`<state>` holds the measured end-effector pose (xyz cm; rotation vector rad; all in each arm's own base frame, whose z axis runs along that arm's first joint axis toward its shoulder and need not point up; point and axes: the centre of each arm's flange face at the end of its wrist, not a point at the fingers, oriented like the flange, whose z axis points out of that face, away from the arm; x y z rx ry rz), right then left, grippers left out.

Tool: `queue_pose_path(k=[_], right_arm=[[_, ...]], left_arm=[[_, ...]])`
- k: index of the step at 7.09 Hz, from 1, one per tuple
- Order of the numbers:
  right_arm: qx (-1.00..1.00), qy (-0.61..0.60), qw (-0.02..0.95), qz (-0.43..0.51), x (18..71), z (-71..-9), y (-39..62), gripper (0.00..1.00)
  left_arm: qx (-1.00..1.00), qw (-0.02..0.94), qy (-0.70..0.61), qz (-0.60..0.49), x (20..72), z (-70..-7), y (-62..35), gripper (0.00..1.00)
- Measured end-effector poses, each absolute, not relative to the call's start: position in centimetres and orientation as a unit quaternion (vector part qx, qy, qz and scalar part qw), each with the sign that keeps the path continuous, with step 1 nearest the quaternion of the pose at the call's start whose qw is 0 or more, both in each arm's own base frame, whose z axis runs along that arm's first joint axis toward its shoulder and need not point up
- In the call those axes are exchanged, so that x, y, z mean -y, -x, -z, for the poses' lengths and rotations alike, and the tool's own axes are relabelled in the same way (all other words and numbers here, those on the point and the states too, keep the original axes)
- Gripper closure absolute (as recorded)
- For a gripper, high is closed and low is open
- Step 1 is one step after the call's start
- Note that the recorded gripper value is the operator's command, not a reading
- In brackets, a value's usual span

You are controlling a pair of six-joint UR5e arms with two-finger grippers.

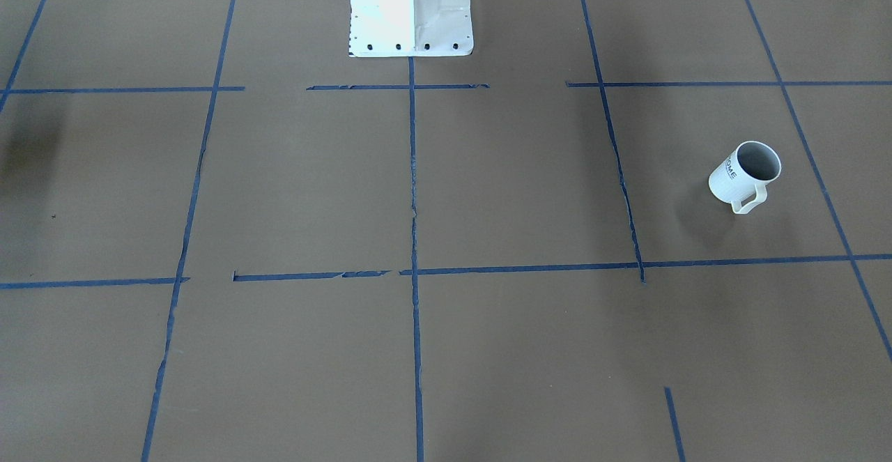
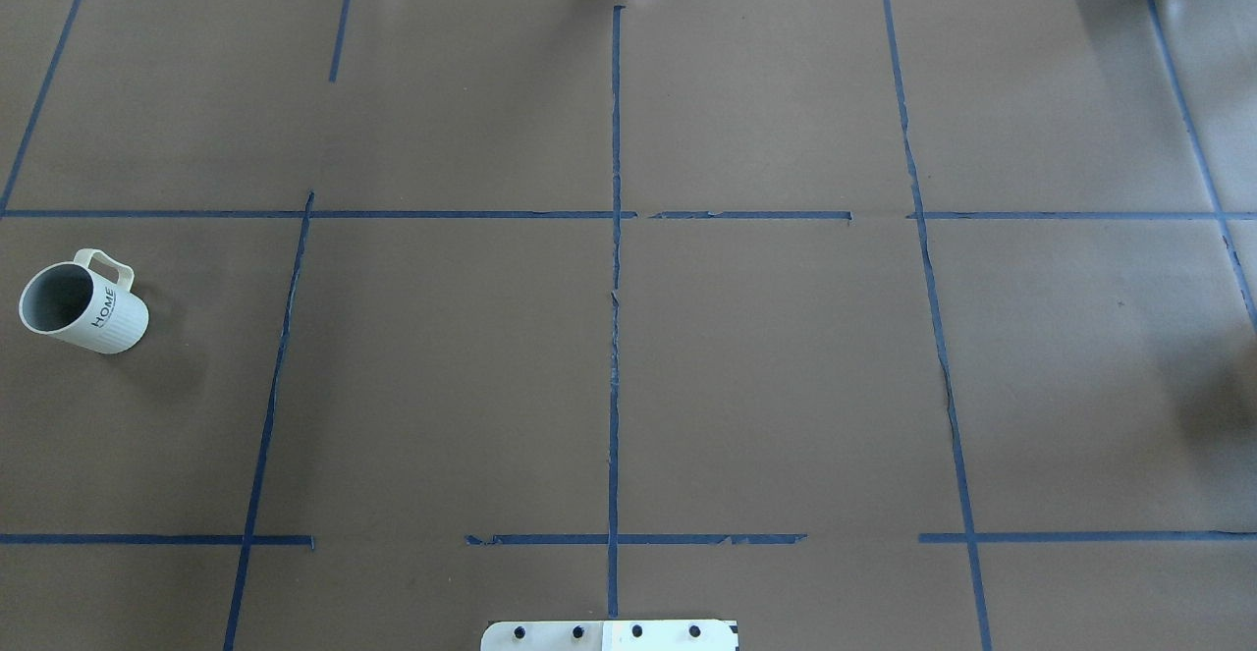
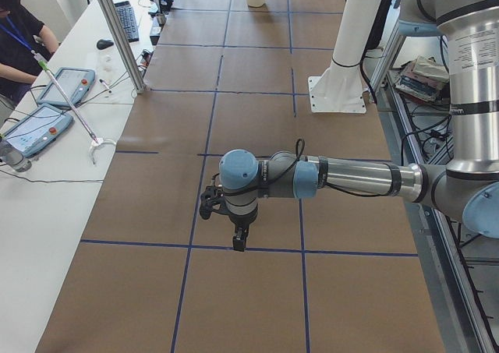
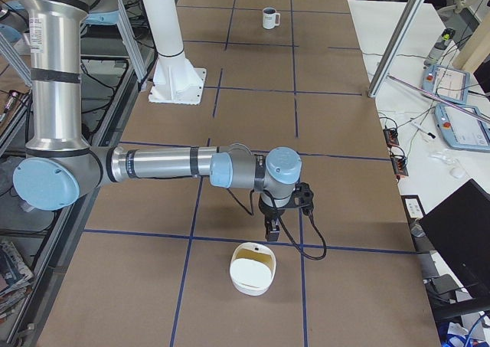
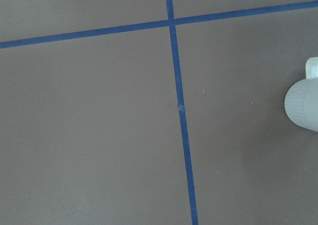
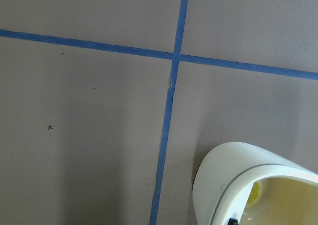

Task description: Left arm hands cup to right arm to dump lemon

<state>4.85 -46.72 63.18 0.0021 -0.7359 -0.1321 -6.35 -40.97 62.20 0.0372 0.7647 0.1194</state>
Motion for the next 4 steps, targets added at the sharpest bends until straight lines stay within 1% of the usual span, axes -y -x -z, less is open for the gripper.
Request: queue_pose_path(k=[4], right_arm=[[0.360, 0.000, 0.931, 0.061, 46.73, -63.08, -4.84, 0.00]], left_arm=[[-0.373, 0.926, -0.021, -0.059, 40.80, -61.91, 6.42, 0.00]])
